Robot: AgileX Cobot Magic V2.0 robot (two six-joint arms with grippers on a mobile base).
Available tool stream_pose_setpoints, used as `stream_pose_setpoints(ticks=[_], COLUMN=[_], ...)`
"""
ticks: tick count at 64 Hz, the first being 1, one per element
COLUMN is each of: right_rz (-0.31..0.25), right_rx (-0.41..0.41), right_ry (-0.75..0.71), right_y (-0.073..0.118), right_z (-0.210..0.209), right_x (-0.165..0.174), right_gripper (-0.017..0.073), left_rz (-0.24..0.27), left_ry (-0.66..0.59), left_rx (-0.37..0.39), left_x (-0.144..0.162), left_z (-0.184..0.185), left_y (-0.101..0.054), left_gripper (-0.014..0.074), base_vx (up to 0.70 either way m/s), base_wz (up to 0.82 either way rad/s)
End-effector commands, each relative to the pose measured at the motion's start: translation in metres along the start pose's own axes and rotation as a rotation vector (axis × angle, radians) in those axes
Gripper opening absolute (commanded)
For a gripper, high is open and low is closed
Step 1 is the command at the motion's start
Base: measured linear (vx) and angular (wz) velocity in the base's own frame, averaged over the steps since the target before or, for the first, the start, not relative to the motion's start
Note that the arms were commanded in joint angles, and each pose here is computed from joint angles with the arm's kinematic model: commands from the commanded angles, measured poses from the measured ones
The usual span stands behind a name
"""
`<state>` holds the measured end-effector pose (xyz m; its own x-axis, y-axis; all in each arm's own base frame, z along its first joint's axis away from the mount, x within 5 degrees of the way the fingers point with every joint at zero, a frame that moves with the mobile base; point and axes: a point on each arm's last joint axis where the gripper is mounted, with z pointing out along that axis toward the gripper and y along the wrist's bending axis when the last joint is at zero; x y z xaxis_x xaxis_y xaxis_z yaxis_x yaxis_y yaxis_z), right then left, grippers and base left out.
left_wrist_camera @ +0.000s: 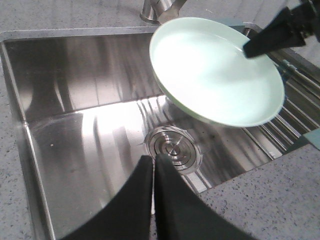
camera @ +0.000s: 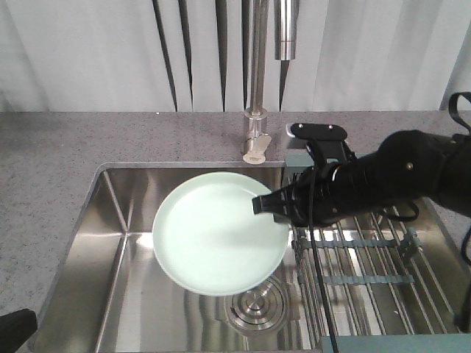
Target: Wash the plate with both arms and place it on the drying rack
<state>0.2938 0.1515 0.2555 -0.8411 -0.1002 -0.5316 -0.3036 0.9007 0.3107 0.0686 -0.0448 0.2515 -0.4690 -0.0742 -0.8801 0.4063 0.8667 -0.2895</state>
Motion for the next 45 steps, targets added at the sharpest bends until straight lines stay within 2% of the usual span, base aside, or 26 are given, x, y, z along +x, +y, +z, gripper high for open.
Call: stream_pose_setpoints(ticks=[1,7,12,19,23,30,34,41,45], right_rz=[0.026,0.032,0.009,-0.038,-0.051,-0.045,-0.041,-0.091,-0.06], right_rx=[0.02,0.079,0.156,0.225,0.227,0.152,0.089,0.0,-0.018], right_ry=[-0.14,-0.124,-0.056,0.036,0.057,0.066,0.073,0.016,-0.032], right_y=[-0.012,-0.033,-0.052,-0.058,-0.053,-0.033,-0.017,0.013,0.022], right_z=[-0.019,-0.033,-0.049,-0.073,-0.086,-0.091,-0.084,-0.057,-0.046], right_x=[-0.036,-0.04,-0.033,-0.022,-0.015,0.006,0.021,0.037,0.033], right_gripper=[-0.0002,-0.0002,-0.0002,-0.0002,-0.0002,-0.0002,-0.0002,-0.0002,-0.0002], left_rz=[-0.024,-0.024,-0.024,-0.024,-0.024,-0.024,-0.024,-0.024,-0.024], left_ry=[-0.064,-0.064,-0.064,-0.064,-0.064,-0.064,-0.061,-0.061,-0.061], left_rx=[0.0,0.0,0.0,0.0,0.0,0.0,0.002,0.002,0.002], left_x=[-0.012,-0.012,-0.012,-0.012,-0.012,-0.012,-0.011,-0.011,-0.011], left_z=[-0.002,-0.002,-0.002,-0.002,-0.002,-0.002,-0.002,-0.002,-0.002], left_y=[-0.002,-0.002,-0.002,-0.002,-0.002,-0.002,-0.002,-0.002,-0.002], left_gripper=[-0.0006,-0.0006,-0.0006,-0.0006,-0.0006,-0.0006,-0.0006,-0.0006,-0.0006], base_vx=[0.0,0.0,0.0,0.0,0.0,0.0,0.0,0.0,0.0], base_wz=[0.0,0.0,0.0,0.0,0.0,0.0,0.0,0.0,0.0])
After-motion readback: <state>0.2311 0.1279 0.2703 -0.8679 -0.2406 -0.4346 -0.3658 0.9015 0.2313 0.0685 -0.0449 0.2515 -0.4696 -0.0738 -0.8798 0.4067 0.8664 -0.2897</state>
